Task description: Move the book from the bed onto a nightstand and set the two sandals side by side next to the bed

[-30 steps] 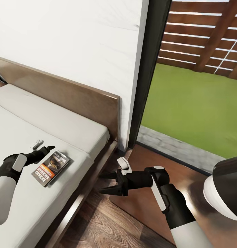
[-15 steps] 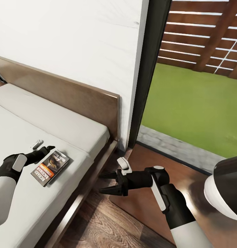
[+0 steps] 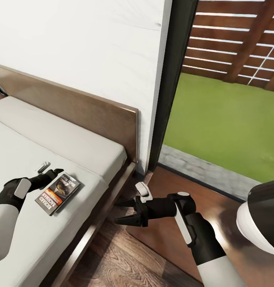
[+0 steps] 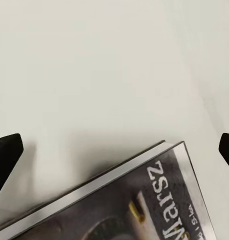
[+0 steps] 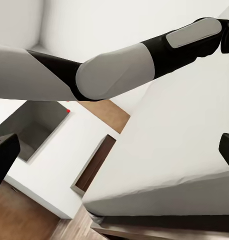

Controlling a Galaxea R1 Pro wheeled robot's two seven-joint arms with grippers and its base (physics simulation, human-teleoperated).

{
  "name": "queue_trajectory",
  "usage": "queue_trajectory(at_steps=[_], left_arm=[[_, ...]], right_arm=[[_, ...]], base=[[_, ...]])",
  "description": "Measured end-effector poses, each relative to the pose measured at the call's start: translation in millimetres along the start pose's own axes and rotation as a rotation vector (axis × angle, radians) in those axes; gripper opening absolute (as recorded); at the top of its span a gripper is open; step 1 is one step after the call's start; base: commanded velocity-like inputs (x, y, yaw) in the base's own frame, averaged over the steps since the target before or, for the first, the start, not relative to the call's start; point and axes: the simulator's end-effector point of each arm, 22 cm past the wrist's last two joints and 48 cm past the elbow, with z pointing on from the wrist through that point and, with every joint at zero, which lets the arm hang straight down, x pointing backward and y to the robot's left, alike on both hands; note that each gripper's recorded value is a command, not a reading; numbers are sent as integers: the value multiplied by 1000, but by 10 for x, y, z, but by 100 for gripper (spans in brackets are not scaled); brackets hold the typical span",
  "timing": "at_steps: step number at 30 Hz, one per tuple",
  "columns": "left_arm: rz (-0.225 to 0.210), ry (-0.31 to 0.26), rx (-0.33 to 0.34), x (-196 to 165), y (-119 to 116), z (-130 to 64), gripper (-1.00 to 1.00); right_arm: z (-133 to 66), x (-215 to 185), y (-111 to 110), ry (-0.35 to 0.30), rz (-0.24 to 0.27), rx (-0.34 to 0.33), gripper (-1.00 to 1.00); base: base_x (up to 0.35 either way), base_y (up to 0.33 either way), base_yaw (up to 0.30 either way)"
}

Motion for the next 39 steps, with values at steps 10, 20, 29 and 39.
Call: queue_trajectory(at_steps=[10, 20, 29, 39], left_arm=[[7, -11, 2, -20, 9, 26, 100], [6, -12, 4, -23, 5, 25, 100], [6, -12, 4, -23, 6, 26, 100], [5, -12, 4, -23, 4, 25, 100]], right_arm=[[-8, 40, -40, 0, 0, 0, 100], [-8, 40, -41, 0, 0, 0, 100], [-8, 40, -40, 0, 0, -1, 100], [-8, 40, -40, 0, 0, 0, 100]], base=[[0, 0, 0], [0, 0, 0], [0, 0, 0], [0, 0, 0]])
